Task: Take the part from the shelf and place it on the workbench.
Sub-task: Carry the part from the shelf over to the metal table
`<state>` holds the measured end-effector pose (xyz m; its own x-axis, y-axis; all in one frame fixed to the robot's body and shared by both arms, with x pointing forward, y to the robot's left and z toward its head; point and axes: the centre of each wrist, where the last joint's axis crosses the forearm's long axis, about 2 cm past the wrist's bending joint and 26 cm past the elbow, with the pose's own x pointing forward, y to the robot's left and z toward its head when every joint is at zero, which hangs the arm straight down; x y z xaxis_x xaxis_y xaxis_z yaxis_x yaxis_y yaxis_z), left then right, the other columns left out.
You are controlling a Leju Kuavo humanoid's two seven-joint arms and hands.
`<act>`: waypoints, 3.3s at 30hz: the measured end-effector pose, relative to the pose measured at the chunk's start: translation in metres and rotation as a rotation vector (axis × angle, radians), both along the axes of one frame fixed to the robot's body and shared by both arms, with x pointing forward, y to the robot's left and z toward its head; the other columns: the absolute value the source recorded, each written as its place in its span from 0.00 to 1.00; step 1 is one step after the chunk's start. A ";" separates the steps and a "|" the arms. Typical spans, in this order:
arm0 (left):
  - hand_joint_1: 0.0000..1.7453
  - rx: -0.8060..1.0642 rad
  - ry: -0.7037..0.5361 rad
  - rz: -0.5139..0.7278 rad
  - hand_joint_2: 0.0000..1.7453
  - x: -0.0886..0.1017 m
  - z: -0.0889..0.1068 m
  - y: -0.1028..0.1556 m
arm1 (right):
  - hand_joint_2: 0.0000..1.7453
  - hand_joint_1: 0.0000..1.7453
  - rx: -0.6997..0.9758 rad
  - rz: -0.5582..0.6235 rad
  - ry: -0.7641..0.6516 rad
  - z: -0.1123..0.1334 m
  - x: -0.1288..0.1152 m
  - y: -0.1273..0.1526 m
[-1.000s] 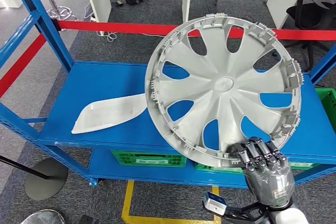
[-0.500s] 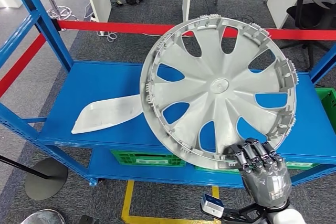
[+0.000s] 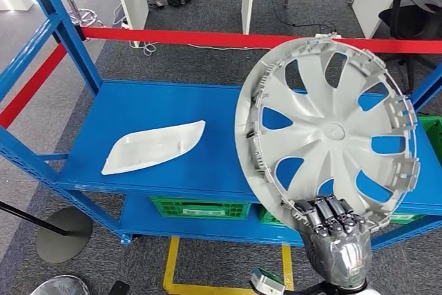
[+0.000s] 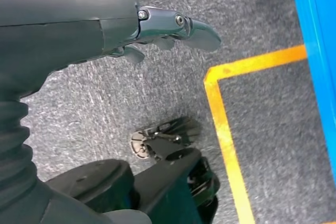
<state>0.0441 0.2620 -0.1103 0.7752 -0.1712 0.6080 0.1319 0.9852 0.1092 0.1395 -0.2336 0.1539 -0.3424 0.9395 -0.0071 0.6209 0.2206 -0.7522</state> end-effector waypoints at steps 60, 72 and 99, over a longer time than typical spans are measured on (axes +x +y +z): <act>0.00 0.067 -0.008 -0.320 1.00 0.040 0.008 -0.025 | 1.00 1.00 -0.051 -0.070 0.010 0.018 -0.050 -0.021; 0.00 0.048 -0.007 -0.358 1.00 0.042 0.009 -0.027 | 1.00 1.00 -0.029 -0.117 0.027 0.017 -0.051 -0.023; 0.00 0.064 -0.008 -0.432 1.00 0.051 0.012 -0.037 | 1.00 1.00 0.005 -0.153 0.060 0.016 -0.059 -0.019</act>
<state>0.0953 0.2250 -0.0984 0.6199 -0.5161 0.5911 0.5292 0.8312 0.1707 0.0805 -0.2521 0.1700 -0.1953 0.9806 0.0142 0.6015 0.1312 -0.7880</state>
